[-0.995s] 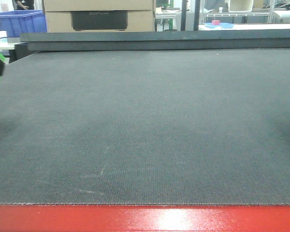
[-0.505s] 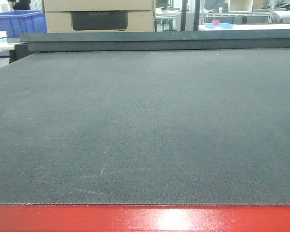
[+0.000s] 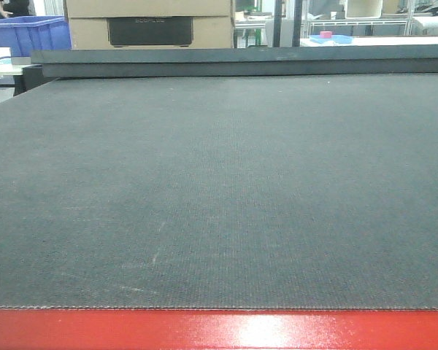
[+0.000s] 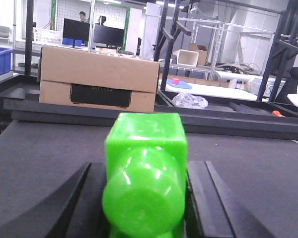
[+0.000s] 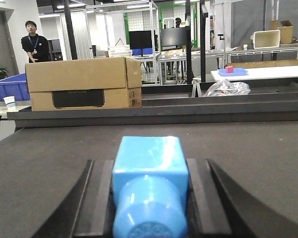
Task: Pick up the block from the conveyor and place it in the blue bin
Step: 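Lift both held blocks up off the conveyor belt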
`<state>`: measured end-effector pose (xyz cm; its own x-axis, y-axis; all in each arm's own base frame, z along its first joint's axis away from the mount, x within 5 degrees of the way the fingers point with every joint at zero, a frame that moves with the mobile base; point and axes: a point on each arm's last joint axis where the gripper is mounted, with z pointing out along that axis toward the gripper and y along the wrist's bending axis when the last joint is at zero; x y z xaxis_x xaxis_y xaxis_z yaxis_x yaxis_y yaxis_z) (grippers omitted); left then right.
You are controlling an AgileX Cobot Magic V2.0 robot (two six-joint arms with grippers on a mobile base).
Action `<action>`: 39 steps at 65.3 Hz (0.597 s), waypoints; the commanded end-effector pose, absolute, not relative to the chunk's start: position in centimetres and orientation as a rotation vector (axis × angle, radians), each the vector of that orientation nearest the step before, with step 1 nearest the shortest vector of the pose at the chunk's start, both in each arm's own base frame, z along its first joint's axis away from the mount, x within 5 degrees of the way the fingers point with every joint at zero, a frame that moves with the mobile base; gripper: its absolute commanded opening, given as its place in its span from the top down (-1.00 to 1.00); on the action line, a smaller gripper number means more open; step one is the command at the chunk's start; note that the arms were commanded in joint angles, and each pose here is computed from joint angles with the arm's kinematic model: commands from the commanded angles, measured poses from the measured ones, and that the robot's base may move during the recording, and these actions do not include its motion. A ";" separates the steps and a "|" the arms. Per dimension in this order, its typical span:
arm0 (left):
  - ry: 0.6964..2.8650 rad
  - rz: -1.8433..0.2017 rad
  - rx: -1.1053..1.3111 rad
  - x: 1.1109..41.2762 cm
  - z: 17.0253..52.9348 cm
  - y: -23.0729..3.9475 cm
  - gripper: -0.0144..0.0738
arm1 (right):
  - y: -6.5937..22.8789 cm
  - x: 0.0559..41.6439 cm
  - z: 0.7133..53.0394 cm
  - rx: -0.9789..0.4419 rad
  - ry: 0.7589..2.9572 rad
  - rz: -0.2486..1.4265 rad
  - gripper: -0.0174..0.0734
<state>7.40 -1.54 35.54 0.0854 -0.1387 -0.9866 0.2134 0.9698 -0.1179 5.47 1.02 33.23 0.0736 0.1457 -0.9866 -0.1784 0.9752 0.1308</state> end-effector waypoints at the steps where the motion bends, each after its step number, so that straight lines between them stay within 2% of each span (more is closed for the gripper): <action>1: 1.448 -0.262 0.066 7.2 35.7 -1.5 0.92 | 1.0 5.3 33.4 -0.029 1.454 0.237 0.97; 39: 1.440 -0.262 0.065 7.2 35.8 -1.5 0.92 | 1.0 5.3 33.4 -0.029 1.458 0.237 0.97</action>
